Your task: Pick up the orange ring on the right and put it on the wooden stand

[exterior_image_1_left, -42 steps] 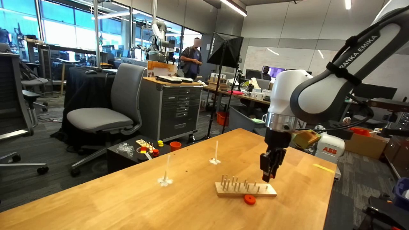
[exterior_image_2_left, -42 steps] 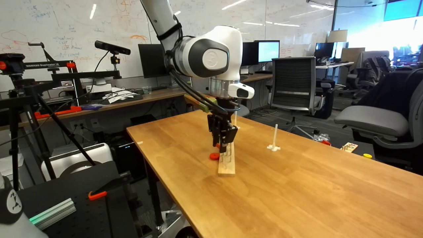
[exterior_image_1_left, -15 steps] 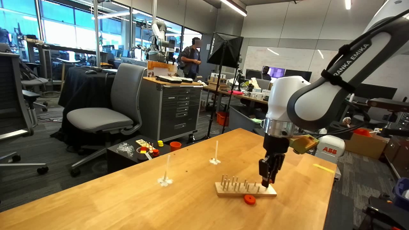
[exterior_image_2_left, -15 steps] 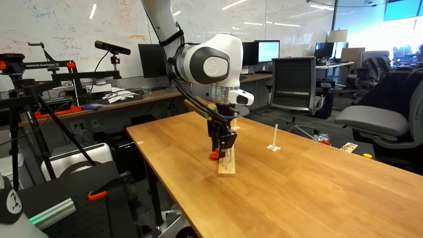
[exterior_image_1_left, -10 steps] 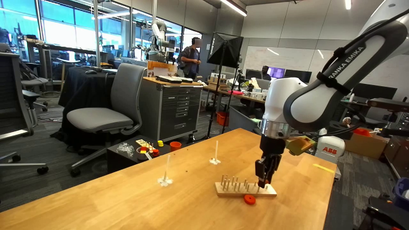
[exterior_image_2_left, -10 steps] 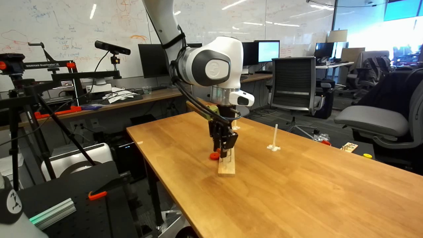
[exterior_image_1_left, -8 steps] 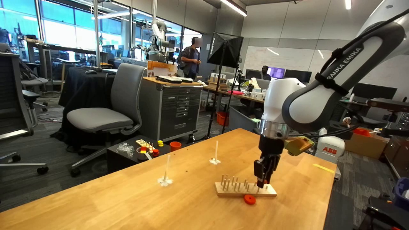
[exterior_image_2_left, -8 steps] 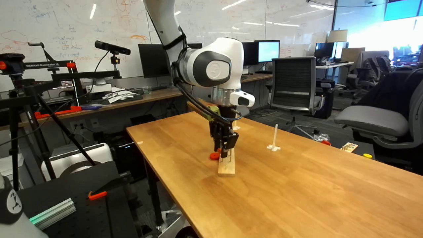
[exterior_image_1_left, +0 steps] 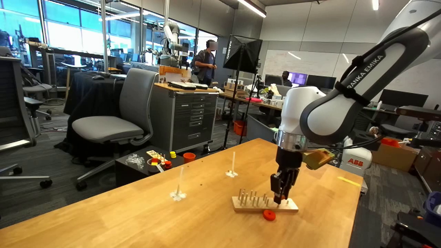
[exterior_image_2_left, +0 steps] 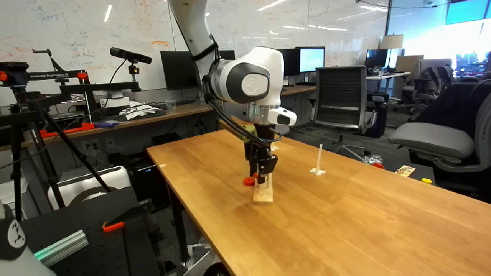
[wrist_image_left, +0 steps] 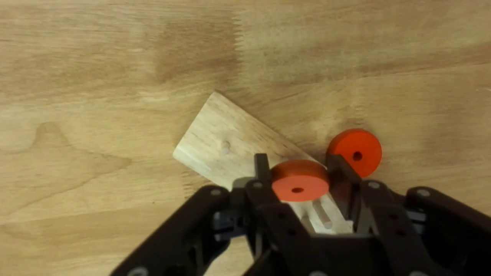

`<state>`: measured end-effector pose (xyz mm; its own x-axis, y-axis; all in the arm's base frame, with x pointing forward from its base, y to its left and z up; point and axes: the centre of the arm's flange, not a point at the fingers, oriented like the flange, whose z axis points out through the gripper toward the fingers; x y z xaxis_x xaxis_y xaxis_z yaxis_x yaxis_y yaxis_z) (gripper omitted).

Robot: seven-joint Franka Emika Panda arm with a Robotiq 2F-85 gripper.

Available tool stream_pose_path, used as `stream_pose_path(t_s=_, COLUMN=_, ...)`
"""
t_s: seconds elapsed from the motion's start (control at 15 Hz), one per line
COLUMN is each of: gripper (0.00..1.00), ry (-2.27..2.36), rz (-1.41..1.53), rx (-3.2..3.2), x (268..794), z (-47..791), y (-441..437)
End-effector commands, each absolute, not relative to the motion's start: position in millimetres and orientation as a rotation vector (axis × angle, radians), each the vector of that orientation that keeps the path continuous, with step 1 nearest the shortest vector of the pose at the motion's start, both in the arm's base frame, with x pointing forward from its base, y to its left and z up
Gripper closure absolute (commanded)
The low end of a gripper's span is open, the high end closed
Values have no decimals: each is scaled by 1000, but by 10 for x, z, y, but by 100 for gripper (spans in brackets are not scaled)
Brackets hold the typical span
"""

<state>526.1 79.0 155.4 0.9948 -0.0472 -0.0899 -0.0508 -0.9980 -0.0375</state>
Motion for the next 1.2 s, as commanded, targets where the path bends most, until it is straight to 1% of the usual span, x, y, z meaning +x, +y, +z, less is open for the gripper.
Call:
stream_pose_path(t_s=0.0, gripper=83, ry=92, rz=124, rx=-3101, x=5332, z=1531, y=848)
stream_pose_path(t_s=1.13, gripper=83, ry=97, rz=121, rx=-3105, x=5302, z=1486, y=826)
